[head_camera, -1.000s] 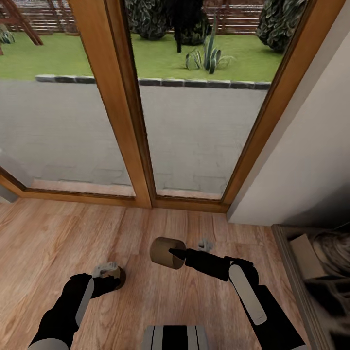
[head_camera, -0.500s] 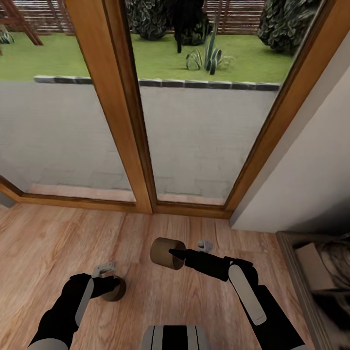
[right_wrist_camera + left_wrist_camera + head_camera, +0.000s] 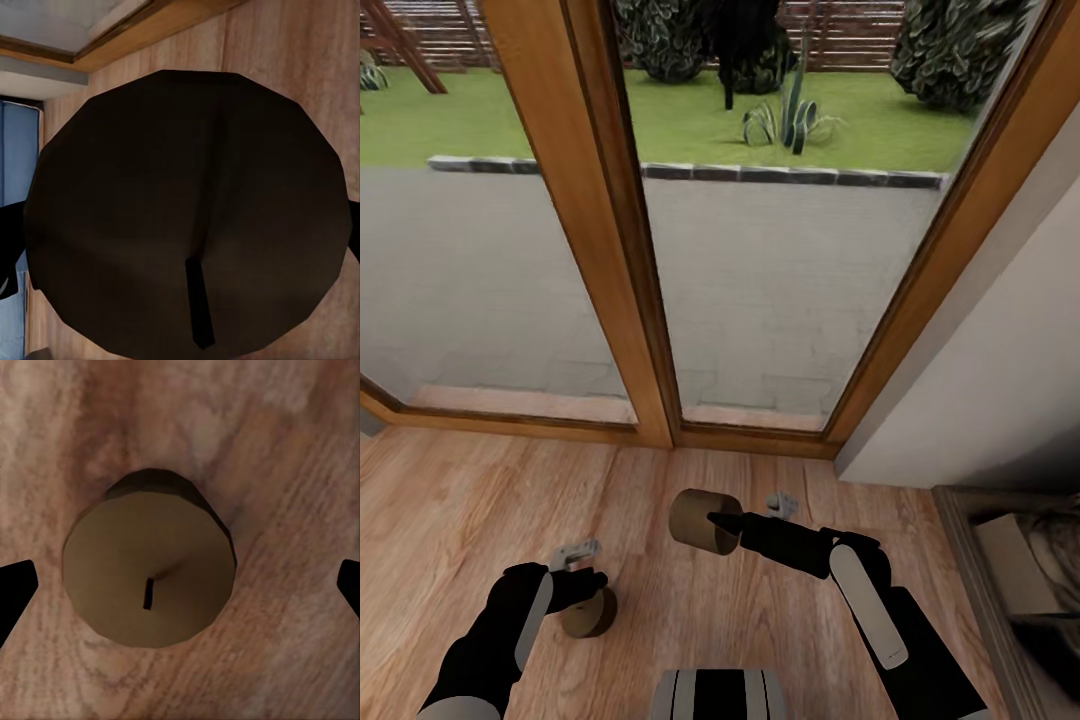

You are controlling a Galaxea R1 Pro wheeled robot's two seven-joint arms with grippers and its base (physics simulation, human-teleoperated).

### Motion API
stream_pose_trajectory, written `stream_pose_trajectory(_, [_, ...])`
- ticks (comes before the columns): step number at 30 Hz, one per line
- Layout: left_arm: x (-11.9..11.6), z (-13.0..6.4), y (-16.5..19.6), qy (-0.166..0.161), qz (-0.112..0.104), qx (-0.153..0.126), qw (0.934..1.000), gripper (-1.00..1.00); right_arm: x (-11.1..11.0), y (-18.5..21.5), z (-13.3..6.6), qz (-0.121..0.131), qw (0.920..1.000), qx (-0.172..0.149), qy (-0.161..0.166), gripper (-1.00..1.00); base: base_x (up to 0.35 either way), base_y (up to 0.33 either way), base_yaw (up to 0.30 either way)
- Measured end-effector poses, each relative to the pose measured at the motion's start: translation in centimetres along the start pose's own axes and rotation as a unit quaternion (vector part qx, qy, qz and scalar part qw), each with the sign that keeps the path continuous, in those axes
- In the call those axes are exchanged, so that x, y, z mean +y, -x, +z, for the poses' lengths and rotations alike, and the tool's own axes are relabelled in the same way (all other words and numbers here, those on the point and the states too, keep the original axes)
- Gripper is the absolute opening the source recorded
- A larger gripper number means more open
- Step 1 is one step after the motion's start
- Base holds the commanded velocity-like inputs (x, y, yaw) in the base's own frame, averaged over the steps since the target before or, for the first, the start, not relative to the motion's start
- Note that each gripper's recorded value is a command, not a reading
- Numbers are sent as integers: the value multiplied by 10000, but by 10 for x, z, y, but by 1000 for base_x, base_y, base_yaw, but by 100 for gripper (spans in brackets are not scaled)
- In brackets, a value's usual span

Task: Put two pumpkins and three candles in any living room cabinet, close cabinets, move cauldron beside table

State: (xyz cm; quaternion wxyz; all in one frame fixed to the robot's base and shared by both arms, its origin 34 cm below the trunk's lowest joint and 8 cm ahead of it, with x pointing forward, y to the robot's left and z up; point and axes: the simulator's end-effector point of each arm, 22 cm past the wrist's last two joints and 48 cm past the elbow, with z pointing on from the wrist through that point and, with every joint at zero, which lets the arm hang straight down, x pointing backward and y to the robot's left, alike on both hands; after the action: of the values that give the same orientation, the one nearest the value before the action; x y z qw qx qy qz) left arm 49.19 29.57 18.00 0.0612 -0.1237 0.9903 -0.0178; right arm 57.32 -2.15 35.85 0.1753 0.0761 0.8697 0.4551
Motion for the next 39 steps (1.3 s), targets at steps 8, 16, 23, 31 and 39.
stream_pose_trajectory(8, [1, 0, 0, 7, 1, -5, 10000, 100, 1, -1, 0, 0, 10000, 6, 6, -100, 1, 0, 0])
stream_pose_trajectory(16, [6, 6, 1, 100, 14, -84, 9999, 100, -7, -5, 4, 58, 10000, 57, -28, -100, 0, 0, 0])
stream_pose_trajectory(23, [8, 11, -2, 128, 13, -45, 9999, 100, -12, -8, 6, 97, 9999, 90, -48, -100, 0, 0, 0])
stream_pose_trajectory(31, [12, 23, -5, 175, 18, -107, 9998, 100, -25, -17, 13, 220, 9995, 184, -92, -100, 0, 0, 0])
stream_pose_trajectory(39, [15, 36, -17, 218, 23, 35, 9998, 100, -38, -26, 20, 347, 9989, 277, -135, -100, 0, 0, 0])
